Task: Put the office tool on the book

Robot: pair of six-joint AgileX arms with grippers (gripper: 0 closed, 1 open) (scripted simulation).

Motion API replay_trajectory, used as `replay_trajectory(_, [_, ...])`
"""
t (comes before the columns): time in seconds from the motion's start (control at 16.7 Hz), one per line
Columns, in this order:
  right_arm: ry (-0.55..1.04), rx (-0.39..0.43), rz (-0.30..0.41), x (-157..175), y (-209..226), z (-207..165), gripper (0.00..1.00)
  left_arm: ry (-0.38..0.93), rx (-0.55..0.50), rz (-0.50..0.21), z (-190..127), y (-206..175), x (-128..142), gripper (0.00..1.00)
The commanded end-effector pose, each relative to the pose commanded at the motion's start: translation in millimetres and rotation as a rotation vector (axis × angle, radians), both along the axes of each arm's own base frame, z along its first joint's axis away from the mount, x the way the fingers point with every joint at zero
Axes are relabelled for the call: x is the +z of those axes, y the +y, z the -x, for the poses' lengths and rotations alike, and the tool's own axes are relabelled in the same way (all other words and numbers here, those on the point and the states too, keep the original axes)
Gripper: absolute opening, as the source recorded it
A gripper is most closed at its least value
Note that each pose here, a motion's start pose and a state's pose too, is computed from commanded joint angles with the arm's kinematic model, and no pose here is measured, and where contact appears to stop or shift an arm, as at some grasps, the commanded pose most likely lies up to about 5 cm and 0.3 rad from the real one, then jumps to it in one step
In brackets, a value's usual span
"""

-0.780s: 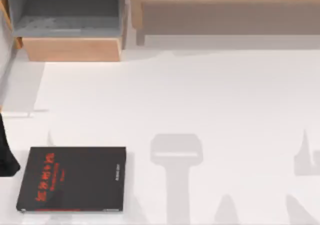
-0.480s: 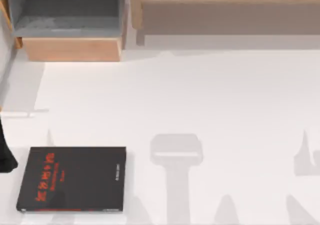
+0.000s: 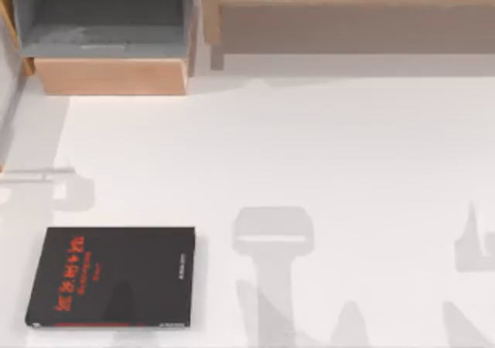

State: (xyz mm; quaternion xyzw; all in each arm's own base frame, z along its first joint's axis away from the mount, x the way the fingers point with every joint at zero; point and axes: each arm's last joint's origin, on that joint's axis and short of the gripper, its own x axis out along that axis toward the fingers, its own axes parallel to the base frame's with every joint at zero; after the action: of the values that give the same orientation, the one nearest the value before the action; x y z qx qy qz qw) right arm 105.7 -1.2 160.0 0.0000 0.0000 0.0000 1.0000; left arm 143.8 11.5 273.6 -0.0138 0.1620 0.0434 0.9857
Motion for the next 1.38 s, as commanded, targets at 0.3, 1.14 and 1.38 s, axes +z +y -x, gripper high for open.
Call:
replay_trajectory(0.3, [0.0,0.0,0.0,0,0,0,1.0,0.275,0.073,0.04,-82,24,63,1.0])
replay_trajectory(1.14, [0.0,0.0,0.0,0,0,0,1.0,1.002,0.236,0.219,-324,143,-41,1.0])
replay_trajectory(1.38, [0.0,0.0,0.0,0,0,0,1.0,1.1,0.247,0.247,-341,155,-84,1.0])
